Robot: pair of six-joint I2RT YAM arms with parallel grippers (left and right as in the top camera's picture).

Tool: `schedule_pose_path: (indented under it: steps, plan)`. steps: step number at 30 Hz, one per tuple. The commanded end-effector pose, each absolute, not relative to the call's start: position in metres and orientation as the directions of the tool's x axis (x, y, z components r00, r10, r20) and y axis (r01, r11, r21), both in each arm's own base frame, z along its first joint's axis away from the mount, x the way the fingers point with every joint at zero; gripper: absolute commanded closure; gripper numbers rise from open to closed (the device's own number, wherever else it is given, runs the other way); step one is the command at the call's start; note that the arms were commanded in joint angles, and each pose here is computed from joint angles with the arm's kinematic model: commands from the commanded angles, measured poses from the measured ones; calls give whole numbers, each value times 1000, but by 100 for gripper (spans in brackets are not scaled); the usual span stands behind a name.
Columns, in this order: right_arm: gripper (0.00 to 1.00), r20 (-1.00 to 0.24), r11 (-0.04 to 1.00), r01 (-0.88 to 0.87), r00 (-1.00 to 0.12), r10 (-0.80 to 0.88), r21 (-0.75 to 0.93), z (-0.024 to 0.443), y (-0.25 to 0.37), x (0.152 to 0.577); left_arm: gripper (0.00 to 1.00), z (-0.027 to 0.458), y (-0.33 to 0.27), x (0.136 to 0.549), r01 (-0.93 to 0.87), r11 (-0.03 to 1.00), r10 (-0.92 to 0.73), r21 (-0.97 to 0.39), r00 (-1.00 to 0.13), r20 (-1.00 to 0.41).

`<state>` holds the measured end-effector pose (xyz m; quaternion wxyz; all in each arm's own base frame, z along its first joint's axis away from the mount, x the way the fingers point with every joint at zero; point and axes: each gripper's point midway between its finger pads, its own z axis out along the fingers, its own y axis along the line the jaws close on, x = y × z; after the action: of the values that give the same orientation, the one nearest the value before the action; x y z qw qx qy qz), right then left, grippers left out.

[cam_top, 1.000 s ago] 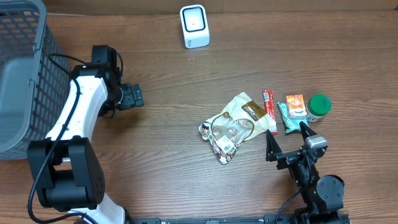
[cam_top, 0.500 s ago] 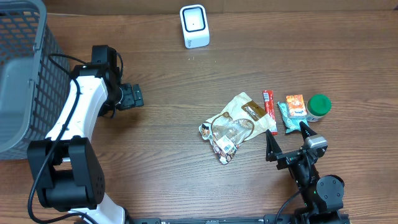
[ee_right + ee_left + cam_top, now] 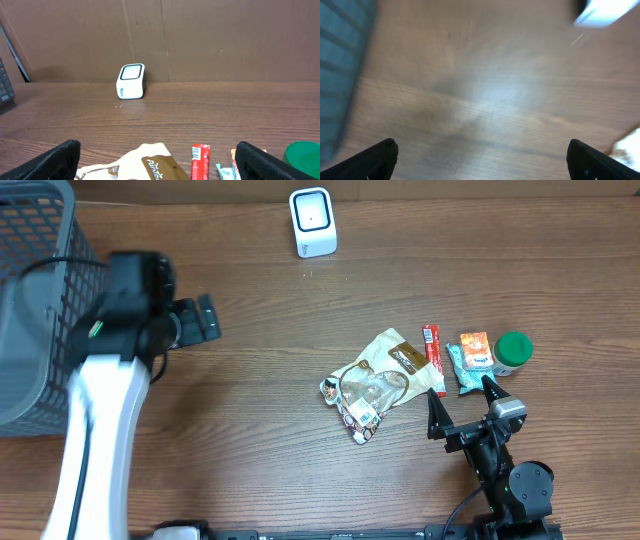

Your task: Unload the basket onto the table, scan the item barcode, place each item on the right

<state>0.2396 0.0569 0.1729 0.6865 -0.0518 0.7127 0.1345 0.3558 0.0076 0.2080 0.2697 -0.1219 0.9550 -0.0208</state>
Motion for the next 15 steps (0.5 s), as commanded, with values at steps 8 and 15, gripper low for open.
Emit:
schedule_pose_path:
  steps: [8,15]
  plan:
    - [0,-992,962,-244,-47,116,124,171,54,240,0,386,6,239,-122,972,-232,-200,-383,-894]
    - [0,-992,962,-244,-47,116,124,171,54,240,0,414,6,182,-88,972,-232,-217,-230,-945]
